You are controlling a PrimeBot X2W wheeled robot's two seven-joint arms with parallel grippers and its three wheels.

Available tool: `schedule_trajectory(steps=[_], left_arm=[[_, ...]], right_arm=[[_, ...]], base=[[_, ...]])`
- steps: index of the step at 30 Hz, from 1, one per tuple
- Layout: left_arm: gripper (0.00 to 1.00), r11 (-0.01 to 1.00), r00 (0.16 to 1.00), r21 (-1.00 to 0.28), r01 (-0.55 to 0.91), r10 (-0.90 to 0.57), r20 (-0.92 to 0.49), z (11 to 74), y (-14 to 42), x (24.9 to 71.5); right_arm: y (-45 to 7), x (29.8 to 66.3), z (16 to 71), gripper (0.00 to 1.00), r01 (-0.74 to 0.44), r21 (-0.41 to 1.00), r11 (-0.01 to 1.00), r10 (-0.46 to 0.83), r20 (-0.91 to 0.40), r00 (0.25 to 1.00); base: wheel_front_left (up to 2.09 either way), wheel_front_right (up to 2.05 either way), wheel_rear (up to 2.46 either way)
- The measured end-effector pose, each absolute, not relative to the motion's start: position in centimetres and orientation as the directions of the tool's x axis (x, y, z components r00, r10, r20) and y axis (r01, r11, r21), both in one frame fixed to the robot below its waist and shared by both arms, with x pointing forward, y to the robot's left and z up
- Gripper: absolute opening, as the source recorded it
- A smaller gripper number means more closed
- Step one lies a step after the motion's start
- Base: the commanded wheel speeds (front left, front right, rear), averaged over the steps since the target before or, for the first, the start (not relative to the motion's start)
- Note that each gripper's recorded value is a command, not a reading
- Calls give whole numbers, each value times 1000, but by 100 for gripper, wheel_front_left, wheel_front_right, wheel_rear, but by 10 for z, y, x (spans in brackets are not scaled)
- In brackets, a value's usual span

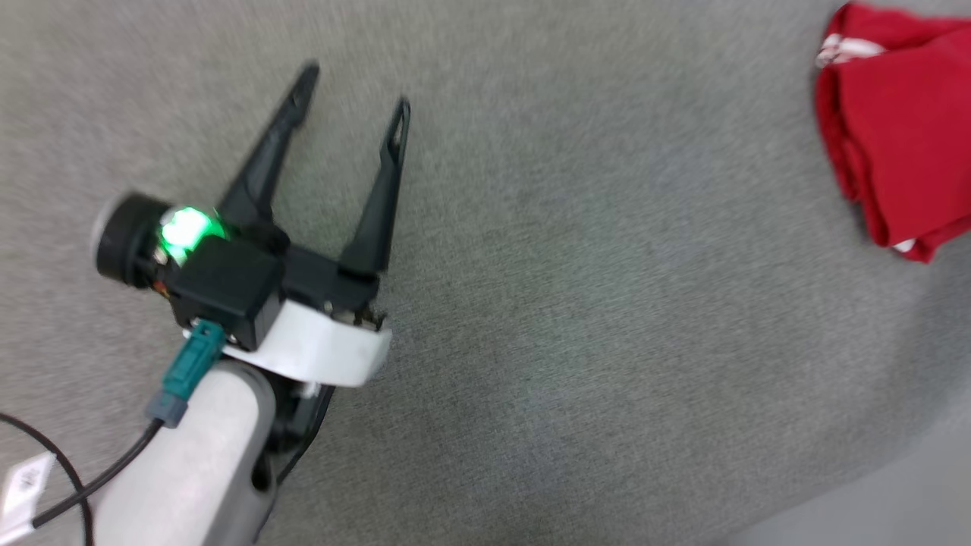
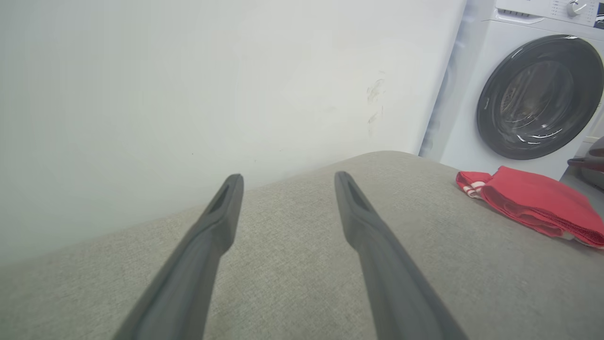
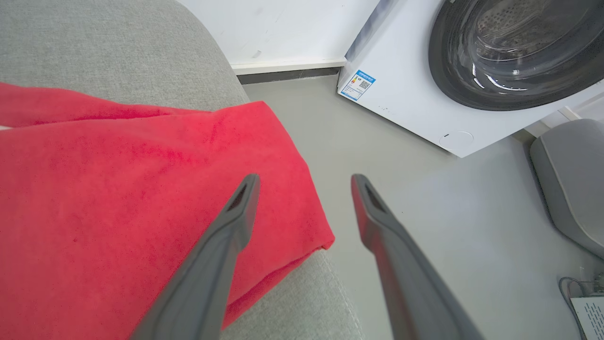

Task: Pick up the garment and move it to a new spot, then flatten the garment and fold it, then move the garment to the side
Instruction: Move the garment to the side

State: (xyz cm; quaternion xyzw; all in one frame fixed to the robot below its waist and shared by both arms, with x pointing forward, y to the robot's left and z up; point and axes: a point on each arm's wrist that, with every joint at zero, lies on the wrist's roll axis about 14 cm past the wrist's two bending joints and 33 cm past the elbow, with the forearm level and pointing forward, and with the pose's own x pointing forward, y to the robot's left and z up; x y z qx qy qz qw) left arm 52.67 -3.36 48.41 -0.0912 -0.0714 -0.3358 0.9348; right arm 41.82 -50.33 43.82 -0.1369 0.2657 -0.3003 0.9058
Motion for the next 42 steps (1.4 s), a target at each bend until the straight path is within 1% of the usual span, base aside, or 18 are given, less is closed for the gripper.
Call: schedule_trajectory(steps=[6, 14, 19, 21, 23, 26, 31, 33, 37, 42], left_arm=[[100, 799, 807, -128, 587, -565, 172, 503, -16, 499], [100, 870, 876, -125, 477, -459, 147, 527, 24, 459], [100, 918, 923, -120, 377, -363, 123, 530, 60, 438], [100, 939, 943, -114, 323, -310, 123, 533, 79, 433], [100, 958, 959, -106, 268, -255, 124, 535, 99, 427], [100, 976, 975, -93, 198, -187, 116, 536, 125, 417], [100, 993, 992, -77, 84, -76, 100, 533, 165, 397], [100, 996, 996, -70, 49, -43, 82, 529, 179, 387], [100, 998, 998, -57, 34, -30, 59, 523, 187, 366], [100, 998, 999, -55, 34, -33, 11, 509, 187, 351]], right_arm=[[-489, 381, 452, 100, 471, -367, 802, -589, -355, 726], [-410, 354, 432, 100, 394, -195, 898, -438, -345, 830], [-348, 364, 427, 100, 290, -84, 953, -301, -322, 898], [-318, 373, 429, 100, 222, -52, 974, -227, -302, 926], [-289, 383, 437, 100, 155, -23, 988, -156, -266, 951], [-259, 398, 463, 100, 85, 5, 996, -83, -168, 982], [-215, 398, 489, 100, -3, 38, 999, 6, -78, 997], [-207, 394, 504, 100, -24, 29, 999, 25, -38, 999], [-193, 371, 524, 100, -59, 21, 998, 59, -1, 998], [-186, 353, 536, 100, -73, 18, 997, 73, 18, 997]], base=[[0, 0, 0], [0, 0, 0], [0, 0, 0], [0, 0, 0], [0, 0, 0], [0, 0, 0], [0, 0, 0], [0, 0, 0], [0, 0, 0], [0, 0, 0]])
